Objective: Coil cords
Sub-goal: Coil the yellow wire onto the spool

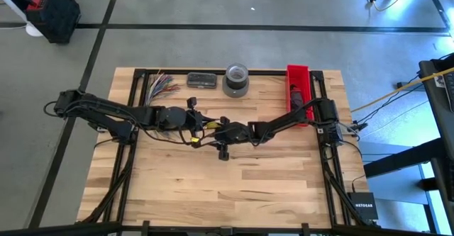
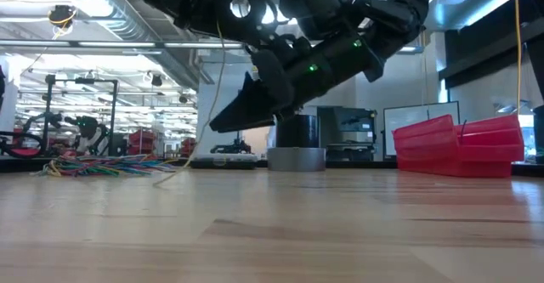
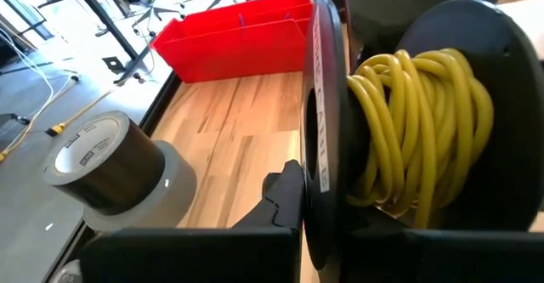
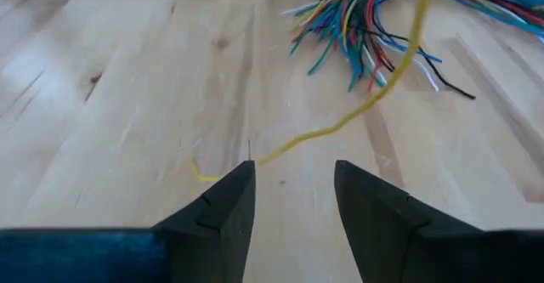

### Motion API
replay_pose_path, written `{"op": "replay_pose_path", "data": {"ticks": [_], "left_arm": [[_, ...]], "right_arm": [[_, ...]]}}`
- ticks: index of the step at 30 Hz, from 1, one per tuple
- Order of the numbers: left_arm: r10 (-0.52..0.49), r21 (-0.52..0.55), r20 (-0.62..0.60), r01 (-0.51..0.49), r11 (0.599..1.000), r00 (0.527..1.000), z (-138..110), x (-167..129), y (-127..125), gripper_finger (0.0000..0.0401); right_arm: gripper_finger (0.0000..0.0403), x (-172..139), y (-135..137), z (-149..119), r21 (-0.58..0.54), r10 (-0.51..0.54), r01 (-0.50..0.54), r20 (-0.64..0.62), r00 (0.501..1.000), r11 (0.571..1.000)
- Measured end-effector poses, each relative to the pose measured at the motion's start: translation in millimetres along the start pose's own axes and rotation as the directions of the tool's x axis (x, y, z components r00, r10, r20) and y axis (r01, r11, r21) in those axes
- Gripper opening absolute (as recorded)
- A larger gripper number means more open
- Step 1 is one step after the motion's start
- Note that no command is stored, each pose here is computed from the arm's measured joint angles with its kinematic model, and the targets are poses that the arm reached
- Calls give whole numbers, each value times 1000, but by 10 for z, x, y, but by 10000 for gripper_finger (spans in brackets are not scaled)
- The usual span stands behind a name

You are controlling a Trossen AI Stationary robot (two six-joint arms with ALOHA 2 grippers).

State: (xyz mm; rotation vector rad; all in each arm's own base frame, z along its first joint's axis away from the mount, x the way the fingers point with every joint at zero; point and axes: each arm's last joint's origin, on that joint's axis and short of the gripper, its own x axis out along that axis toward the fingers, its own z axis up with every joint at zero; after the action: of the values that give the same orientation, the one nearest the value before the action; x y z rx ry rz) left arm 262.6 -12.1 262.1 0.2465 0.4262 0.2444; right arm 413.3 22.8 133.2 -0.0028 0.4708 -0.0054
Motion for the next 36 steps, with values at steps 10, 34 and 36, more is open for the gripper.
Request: {"op": "replay_pose_path", "data": {"ticks": [10,34,36], "left_arm": [[9,-11,12,-8,1000,1000,14,-2,6,0],[92,43,-26,-90,995,995,32,-310,6,0],[78,60,-43,-75,995,996,17,-347,-13,0]], "right_arm": [[166,40,-52,92,127,-72,61,80,994,990],[9,-342,-136,169,-126,-326,318,-46,944,940],[12,-440,-146,183,-125,-368,361,-35,929,924]]}}
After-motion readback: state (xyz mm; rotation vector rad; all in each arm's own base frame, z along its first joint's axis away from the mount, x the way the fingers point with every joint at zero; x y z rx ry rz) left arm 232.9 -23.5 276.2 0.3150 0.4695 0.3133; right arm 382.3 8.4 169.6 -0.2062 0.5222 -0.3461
